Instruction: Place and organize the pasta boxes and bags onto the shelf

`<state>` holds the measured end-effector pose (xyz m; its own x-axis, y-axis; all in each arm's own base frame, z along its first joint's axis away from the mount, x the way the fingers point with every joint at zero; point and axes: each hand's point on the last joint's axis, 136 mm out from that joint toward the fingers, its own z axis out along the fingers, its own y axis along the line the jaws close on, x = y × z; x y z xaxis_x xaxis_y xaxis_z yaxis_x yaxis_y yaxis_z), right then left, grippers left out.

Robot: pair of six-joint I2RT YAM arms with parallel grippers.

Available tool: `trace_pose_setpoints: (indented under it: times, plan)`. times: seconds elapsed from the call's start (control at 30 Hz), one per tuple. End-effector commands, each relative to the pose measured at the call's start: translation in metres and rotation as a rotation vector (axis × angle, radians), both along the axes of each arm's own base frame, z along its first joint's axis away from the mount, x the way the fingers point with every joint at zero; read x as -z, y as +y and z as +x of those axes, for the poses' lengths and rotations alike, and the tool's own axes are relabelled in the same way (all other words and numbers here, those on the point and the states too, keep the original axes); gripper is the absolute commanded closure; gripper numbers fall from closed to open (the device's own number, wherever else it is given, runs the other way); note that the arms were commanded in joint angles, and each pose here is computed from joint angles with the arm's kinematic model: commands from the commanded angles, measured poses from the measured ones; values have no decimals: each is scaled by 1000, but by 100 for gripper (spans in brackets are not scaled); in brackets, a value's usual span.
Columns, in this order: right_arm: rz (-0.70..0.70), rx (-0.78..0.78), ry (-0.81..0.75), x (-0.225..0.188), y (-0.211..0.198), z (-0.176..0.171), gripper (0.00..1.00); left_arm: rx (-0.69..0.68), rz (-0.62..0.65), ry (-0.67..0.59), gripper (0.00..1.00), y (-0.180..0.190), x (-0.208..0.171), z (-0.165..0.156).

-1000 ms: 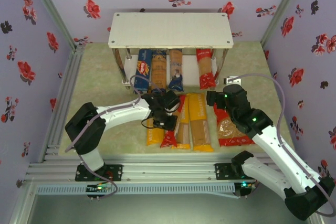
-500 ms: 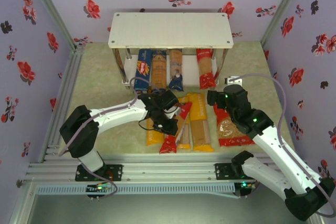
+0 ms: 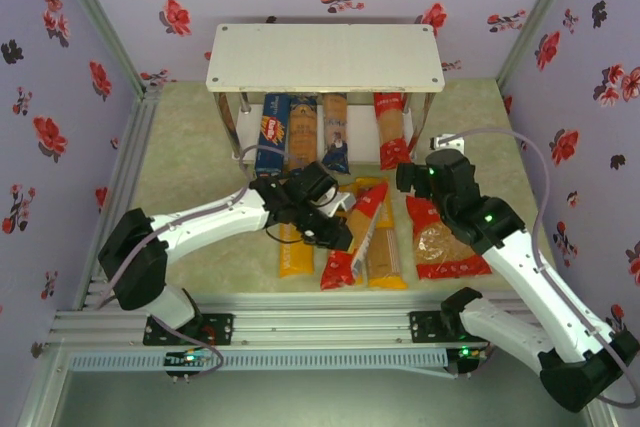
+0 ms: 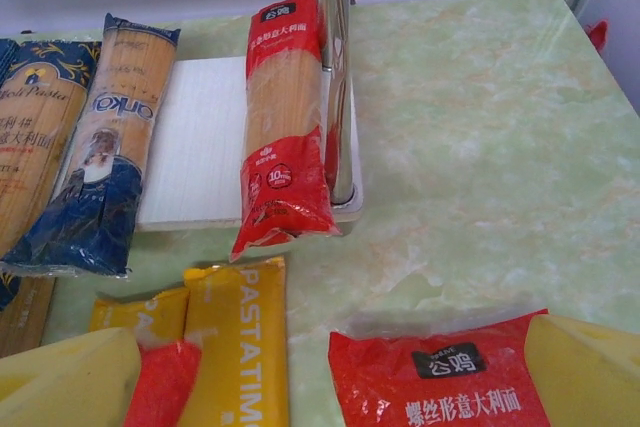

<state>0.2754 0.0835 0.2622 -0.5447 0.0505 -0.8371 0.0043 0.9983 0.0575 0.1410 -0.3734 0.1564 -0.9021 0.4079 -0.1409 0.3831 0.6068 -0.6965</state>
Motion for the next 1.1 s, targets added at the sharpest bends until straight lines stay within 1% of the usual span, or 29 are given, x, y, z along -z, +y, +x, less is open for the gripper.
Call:
trace_pose_setpoints:
  times: [0.0, 0.07, 0.23, 0.37, 0.47, 0.67, 0.77, 1.07]
  plan:
    - [-31, 26, 8, -10, -9, -2, 1, -99, -252, -150, 100, -25, -63, 51]
    - [-21, 22, 4, -16, -8, -2, 1, -136, -274, -184, 100, -30, -67, 71]
    - [-22, 20, -16, -30, -9, -1, 1, -148, -320, -268, 100, -51, -87, 108]
    - [-30, 14, -18, -38, -9, 1, 1, -185, -321, -315, 100, -63, -87, 145]
    - [-32, 9, -24, -44, -8, 3, 1, -241, -314, -361, 100, -67, -89, 169]
    - [-29, -2, -37, -58, -10, 6, 1, -294, -250, -471, 100, -68, -91, 197]
    - [-24, -7, -28, -59, -9, 9, 1, -322, -229, -521, 100, -67, -92, 210]
    - [-4, -5, -30, -59, -8, 13, 1, -365, -161, -600, 100, -69, -74, 241]
